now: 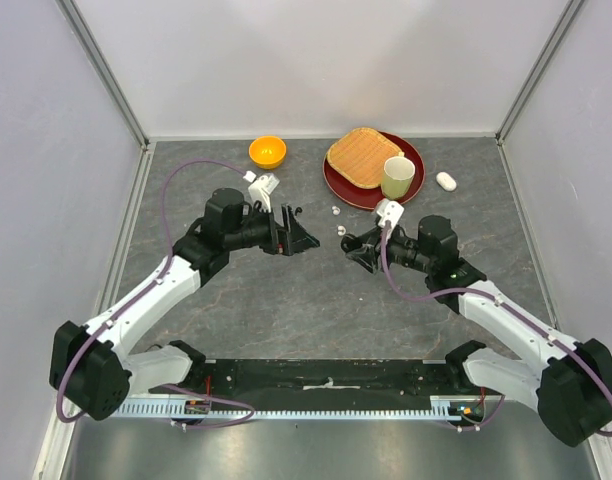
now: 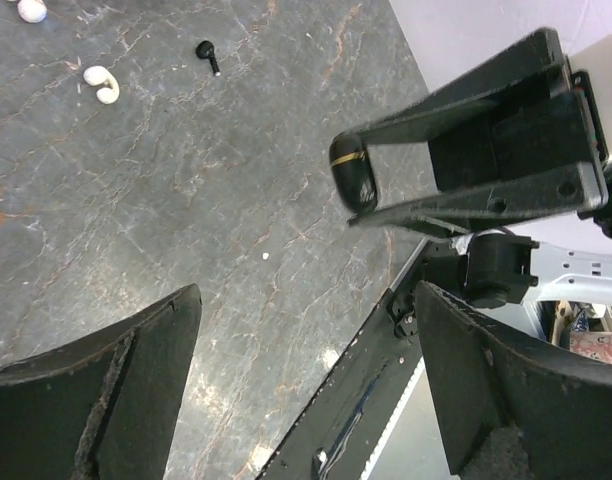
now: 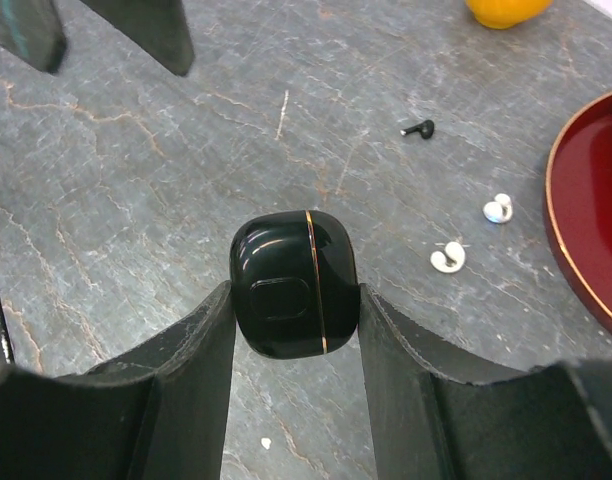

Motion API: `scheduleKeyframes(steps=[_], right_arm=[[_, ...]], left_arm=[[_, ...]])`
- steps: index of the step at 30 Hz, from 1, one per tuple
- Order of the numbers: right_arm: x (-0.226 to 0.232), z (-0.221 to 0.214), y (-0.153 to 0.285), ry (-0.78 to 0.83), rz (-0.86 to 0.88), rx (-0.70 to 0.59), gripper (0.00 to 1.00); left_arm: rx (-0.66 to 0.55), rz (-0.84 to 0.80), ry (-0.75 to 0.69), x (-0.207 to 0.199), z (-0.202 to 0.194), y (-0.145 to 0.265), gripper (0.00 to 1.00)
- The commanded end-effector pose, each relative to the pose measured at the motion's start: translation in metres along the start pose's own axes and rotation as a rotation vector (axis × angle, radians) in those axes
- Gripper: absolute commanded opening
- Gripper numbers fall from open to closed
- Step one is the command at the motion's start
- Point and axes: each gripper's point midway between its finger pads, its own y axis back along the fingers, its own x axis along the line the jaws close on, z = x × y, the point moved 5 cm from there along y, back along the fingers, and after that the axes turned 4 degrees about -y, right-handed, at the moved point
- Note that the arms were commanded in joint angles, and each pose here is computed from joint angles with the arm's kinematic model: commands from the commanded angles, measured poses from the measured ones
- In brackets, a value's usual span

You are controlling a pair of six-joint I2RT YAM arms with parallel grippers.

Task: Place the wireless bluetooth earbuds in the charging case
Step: Pick up the charging case at the center of the board.

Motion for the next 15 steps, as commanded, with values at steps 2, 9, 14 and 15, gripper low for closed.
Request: scheduleKeyframes(steps=[2, 9, 14, 15], right_arm=[[0.012, 0.02, -0.016, 0.111, 0.03, -0.064, 0.0], [0.027, 0.026, -0.033, 0.142, 0.057, -0.058, 0.0], [0.035, 0.031, -0.04, 0.163, 0.06, -0.071, 0.0], [0.036, 0.031, -0.042, 0.166, 0.061, -0.075, 0.0]], left_arm=[[-0.053, -0.033, 0.03, -0.016, 0.016, -0.014, 0.9], [-0.026, -0.044, 0.055, -0.019, 0.012, -0.03, 0.84], [0.016, -0.053, 0.065, -0.019, 0.004, -0.039, 0.78], [0.024, -0.054, 0.066, -0.019, 0.001, -0.041, 0.77]])
